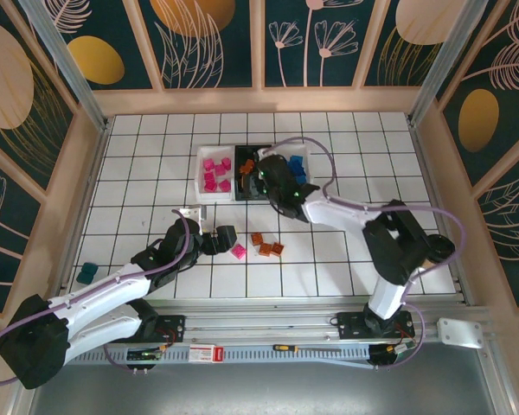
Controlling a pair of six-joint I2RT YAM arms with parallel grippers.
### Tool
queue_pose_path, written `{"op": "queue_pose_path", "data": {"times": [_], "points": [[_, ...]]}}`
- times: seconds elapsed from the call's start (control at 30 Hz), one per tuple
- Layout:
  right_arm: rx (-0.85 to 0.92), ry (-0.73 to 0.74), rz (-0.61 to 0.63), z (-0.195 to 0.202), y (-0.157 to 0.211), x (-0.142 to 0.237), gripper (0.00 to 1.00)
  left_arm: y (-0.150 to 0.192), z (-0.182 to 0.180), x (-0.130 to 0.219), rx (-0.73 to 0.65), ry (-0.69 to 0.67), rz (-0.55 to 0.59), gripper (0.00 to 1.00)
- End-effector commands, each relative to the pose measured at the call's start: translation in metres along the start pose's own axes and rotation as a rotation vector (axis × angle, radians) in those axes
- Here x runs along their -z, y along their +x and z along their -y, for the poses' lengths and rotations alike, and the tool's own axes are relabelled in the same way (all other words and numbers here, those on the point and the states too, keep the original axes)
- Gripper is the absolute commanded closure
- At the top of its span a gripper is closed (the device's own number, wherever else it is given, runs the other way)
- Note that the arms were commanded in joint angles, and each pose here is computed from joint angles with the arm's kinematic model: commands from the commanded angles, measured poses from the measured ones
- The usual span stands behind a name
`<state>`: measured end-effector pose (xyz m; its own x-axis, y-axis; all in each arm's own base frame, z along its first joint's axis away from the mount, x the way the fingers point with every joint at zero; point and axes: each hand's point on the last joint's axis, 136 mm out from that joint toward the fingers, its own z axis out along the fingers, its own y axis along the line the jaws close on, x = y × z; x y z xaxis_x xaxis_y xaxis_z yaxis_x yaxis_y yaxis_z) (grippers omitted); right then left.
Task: Sort the legos into containers by color
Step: Place the lego in the container.
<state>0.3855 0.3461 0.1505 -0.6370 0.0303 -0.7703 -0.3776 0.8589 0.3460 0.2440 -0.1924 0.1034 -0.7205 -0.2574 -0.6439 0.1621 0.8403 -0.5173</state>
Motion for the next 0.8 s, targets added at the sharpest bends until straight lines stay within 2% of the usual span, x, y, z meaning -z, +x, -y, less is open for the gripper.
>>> {"op": "queue_pose_path", "data": {"times": [0.0, 0.17, 0.23, 0.3, 0.4, 0.57, 0.77], "points": [[0.039, 0.018, -0.033, 0.015, -0.004, -0.039, 0.78, -0.001, 0.002, 0.003, -0.002, 0.005, -0.011, 0.01], [0.039, 0.038, -0.038, 0.022, -0.020, -0.078, 0.75, 0.000, 0.003, 0.005, -0.009, 0.005, -0.025, 0.01], [0.035, 0.033, -0.037, 0.022, -0.024, -0.086, 0.65, 0.001, 0.003, 0.005, -0.013, 0.005, -0.030, 0.01], [0.033, 0.020, -0.025, 0.020, -0.030, -0.085, 0.50, 0.002, 0.003, 0.005, -0.019, 0.007, -0.035, 0.01], [0.033, -0.013, 0.013, 0.011, -0.042, -0.070, 0.42, 0.002, 0.007, 0.004, -0.036, 0.018, -0.050, 0.01], [0.008, -0.043, 0.077, 0.006, -0.053, -0.025, 0.41, 0.006, 0.028, -0.005, -0.122, 0.033, -0.092, 0.03], [-0.035, -0.029, 0.107, 0.026, -0.029, 0.033, 0.41, 0.025, 0.059, -0.035, -0.254, 0.015, -0.166, 0.03]]}}
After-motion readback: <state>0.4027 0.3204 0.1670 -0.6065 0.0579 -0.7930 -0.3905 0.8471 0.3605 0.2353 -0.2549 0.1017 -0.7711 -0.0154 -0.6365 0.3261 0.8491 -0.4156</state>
